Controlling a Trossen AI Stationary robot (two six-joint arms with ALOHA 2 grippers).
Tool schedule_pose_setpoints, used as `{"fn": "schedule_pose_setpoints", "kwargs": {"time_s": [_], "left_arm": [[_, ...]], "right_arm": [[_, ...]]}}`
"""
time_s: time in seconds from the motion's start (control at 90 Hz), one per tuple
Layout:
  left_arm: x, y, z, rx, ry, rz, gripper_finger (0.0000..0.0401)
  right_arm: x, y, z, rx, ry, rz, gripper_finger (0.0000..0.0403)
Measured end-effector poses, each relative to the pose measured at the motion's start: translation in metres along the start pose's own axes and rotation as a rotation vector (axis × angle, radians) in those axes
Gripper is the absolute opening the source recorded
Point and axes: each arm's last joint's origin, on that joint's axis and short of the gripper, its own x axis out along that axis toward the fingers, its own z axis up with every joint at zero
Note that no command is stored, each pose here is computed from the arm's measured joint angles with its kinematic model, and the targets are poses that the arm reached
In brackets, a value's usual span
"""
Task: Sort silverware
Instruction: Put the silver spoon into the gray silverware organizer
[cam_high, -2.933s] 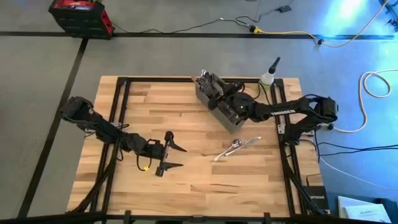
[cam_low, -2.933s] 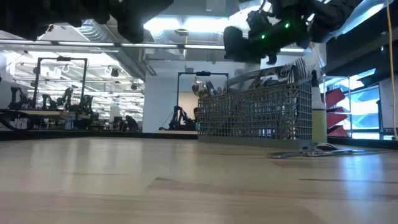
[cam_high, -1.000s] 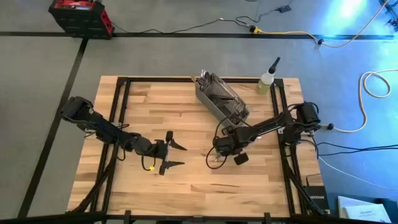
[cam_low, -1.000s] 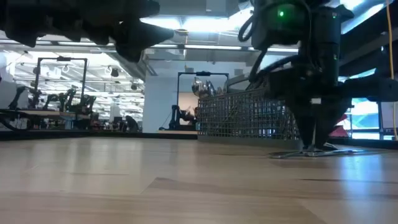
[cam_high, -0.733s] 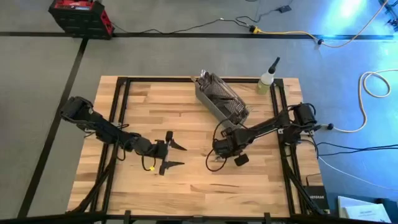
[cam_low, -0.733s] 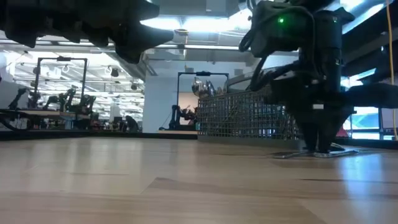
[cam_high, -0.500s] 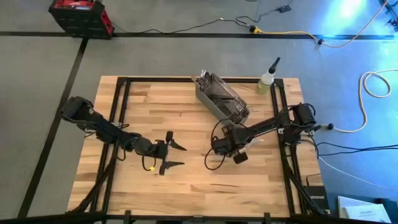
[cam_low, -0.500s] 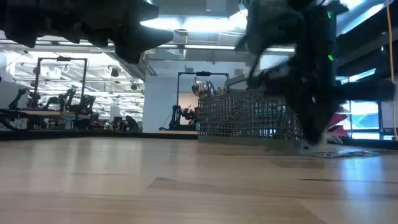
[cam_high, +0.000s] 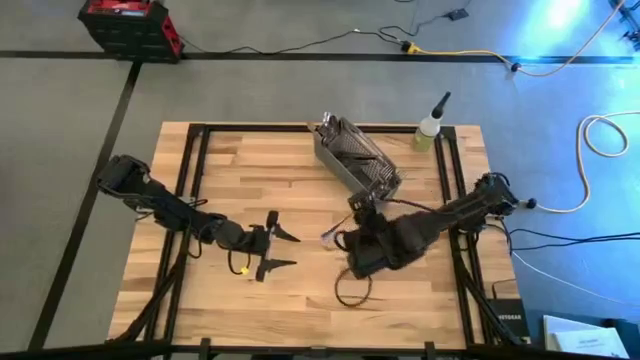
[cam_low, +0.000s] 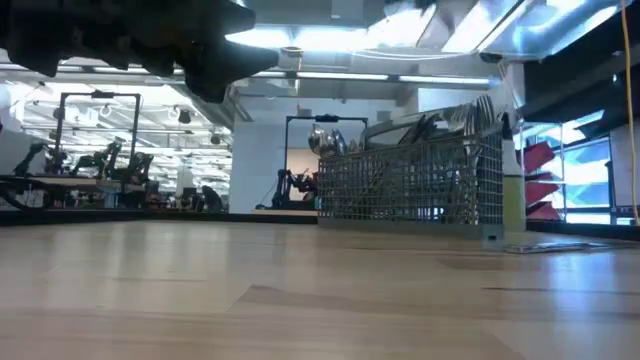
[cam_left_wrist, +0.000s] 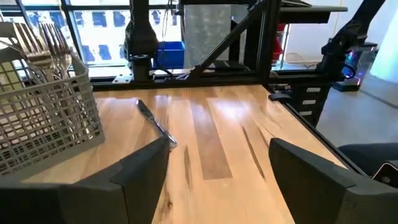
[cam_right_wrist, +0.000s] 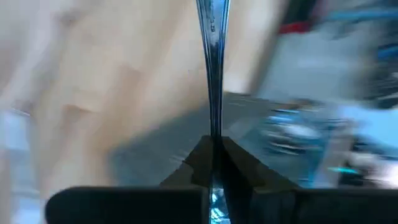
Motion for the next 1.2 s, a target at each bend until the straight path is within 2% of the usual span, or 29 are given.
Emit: {"fn": "schedule_pose_setpoints", "kwargs": {"time_s": [0.078,0.167,0.256,0.289,0.511,0.689,0.856,1.011,1.2], "left_arm": [[0.000,0.000,0.000,0.000,0.001,0.000,0.0263],[0.000,0.000,0.000,0.000,0.001,0.000,0.0263],[0.000,0.000,0.000,0.004,-0.001,0.000,0.0263],[0.000,0.000,0.000,0.005,-0.001,0.000,0.0263],[0.000,0.000,0.000,0.004,-0.001,0.000,0.0263],[0.000,0.000,-0.001,0.010,0.012,0.000,0.0263],[0.000,0.000,-0.003,0.026,0.031,0.001,0.0263],[0.000,0.000,-0.005,0.060,0.053,0.000,0.0263],[0.000,0.000,-0.008,0.112,0.080,-0.001,0.0263]], "right_arm": [[-0.016,-0.004,-0.005,-0.177,0.048,-0.182,0.0001],[-0.019,-0.008,-0.004,-0.390,0.124,-0.378,0.0001],[-0.013,-0.016,-0.003,-0.572,0.223,-0.452,0.0001],[-0.009,-0.020,-0.003,-0.598,0.251,-0.459,0.0001],[0.043,-0.065,-0.022,-0.552,0.453,-0.398,0.0001],[0.099,-0.108,-0.056,-0.565,0.638,-0.242,0.0001],[0.148,-0.136,-0.090,-0.575,0.767,-0.094,0.0001],[0.187,-0.152,-0.101,-0.533,0.791,-0.052,0.0000],[0.217,-0.172,-0.106,-0.429,0.719,-0.079,0.0000]]}}
